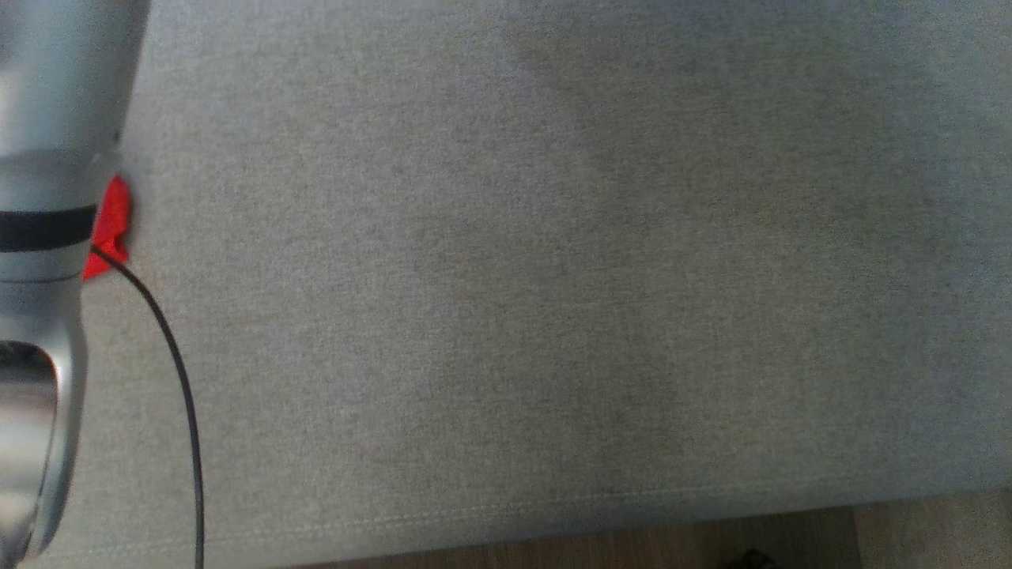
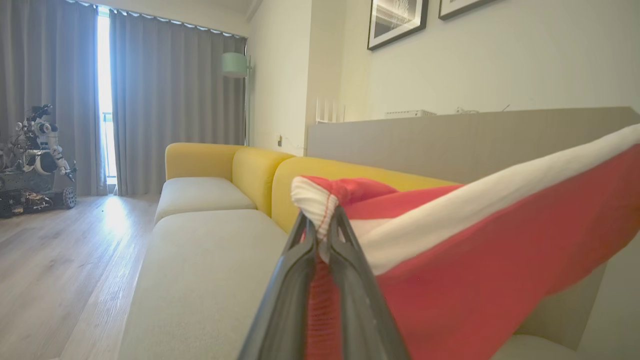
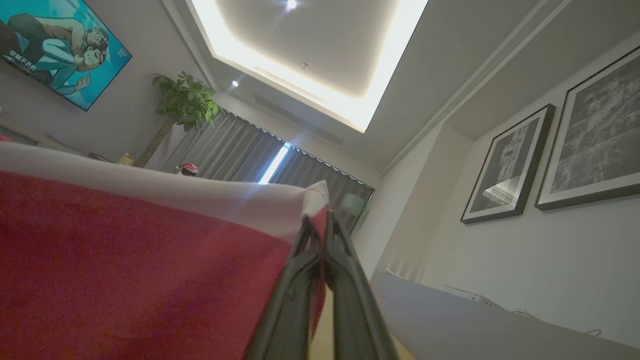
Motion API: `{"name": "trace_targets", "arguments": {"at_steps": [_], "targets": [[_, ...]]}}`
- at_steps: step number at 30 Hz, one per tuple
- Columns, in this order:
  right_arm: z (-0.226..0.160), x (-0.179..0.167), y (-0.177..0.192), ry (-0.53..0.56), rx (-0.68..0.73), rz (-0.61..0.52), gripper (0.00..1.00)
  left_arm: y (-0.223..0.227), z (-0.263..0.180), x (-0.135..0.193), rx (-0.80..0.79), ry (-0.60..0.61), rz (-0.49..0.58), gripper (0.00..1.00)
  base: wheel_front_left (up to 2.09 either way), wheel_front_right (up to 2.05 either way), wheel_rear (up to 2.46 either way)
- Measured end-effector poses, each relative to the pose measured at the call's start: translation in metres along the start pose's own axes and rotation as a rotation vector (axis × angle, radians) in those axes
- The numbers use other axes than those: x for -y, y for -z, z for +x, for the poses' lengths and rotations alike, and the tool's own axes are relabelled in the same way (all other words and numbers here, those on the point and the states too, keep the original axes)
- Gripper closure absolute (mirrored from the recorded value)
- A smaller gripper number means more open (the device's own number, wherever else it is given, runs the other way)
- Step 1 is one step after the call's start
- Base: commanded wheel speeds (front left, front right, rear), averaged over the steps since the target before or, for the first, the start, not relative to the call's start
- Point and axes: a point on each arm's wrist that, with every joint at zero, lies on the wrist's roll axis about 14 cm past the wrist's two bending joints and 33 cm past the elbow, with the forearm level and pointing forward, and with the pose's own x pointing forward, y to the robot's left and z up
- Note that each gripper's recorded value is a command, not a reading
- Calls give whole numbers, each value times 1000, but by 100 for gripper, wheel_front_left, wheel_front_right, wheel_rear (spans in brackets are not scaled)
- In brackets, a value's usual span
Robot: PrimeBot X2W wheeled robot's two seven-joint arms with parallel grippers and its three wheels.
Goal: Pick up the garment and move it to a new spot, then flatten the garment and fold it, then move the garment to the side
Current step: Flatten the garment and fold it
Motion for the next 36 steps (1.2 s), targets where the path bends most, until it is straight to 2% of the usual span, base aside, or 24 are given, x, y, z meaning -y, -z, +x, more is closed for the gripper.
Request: {"name": "trace_targets", "arguments": {"at_steps": [5,6,7,8,12,16,22,26,36], "targets": [[-24,-51,49,-90,-114,70,100,55,-19,-7,-110,4,8,100,0,0,0],[-24,-51,49,-90,-114,70,100,55,-19,-7,-110,4,8,100,0,0,0],[-45,-74,78,-126,-202,123,100,92,-38,-8,-206,-1,-2,100,0,0,0],[-45,-74,78,-126,-202,123,100,92,-38,-8,-206,-1,-2,100,0,0,0],[-102,-131,120,-256,-382,196,100,163,-97,-9,-419,-32,-44,100,0,0,0],[-157,-165,140,-359,-526,242,100,196,-150,-3,-540,-40,-83,100,0,0,0],[-206,-182,136,-463,-630,268,100,207,-206,16,-650,-9,-102,100,0,0,0],[-234,-181,132,-502,-705,279,100,208,-241,36,-718,39,-89,100,0,0,0],[-321,-190,108,-675,-924,289,100,199,-295,60,-792,80,-64,100,0,0,0]]}}
